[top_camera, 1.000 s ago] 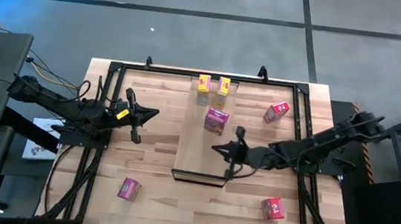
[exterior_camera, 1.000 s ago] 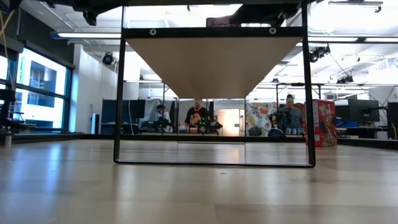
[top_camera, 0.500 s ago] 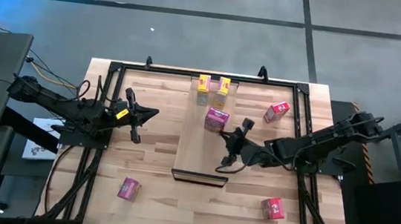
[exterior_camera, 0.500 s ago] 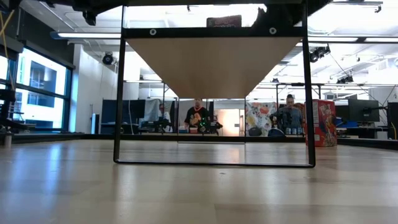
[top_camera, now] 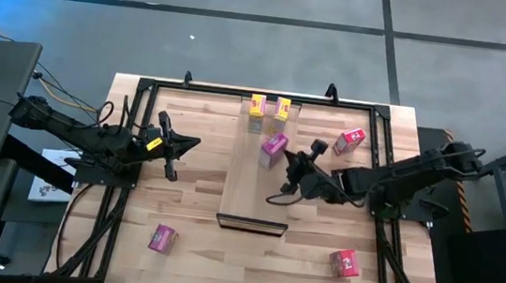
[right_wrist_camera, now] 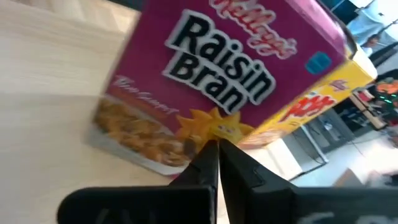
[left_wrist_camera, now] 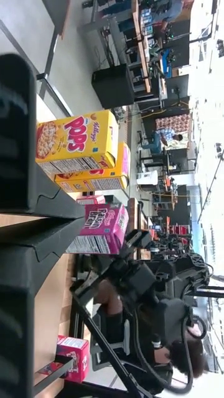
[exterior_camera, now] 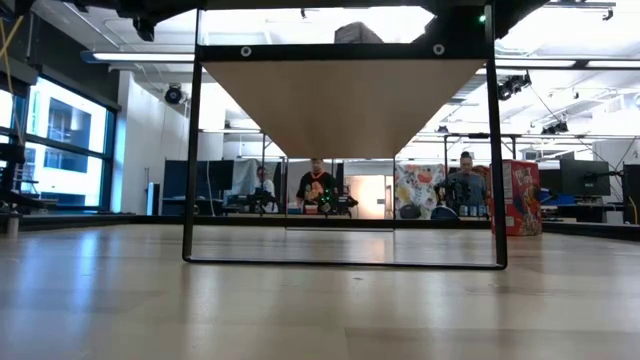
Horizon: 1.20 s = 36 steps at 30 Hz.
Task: Stack cereal on shelf
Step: Put the top purple cereal box on the shelf
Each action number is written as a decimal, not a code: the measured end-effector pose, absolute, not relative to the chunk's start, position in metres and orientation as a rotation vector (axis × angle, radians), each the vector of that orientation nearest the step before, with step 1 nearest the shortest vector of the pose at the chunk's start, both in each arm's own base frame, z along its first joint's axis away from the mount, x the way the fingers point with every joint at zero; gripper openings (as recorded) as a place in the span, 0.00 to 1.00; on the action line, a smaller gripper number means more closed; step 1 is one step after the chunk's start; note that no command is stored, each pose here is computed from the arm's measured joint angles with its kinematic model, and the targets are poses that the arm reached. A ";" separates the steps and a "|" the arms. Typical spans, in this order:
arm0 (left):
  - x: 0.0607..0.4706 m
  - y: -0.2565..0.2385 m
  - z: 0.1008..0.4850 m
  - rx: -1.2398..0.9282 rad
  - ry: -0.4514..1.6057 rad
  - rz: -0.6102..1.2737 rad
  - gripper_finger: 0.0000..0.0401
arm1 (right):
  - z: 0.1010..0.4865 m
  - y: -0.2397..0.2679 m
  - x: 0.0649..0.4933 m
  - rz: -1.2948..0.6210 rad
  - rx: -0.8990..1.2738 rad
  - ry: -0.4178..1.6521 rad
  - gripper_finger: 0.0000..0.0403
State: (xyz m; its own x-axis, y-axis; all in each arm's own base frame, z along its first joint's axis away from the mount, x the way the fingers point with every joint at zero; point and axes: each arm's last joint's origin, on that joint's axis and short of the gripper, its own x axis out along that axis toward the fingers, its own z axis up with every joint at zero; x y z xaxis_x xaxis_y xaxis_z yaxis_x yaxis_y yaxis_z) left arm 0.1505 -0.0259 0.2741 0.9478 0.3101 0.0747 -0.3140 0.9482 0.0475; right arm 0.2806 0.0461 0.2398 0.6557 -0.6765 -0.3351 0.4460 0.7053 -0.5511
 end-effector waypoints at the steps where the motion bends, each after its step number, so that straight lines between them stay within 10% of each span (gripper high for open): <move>1: 0.151 -0.026 0.274 0.059 -0.067 0.318 0.00 | 0.240 0.043 0.281 -0.670 -0.450 0.557 0.00; 36: 0.150 -0.026 0.275 0.043 -0.081 0.318 0.00 | 0.266 0.010 0.277 -0.508 -0.289 0.598 0.00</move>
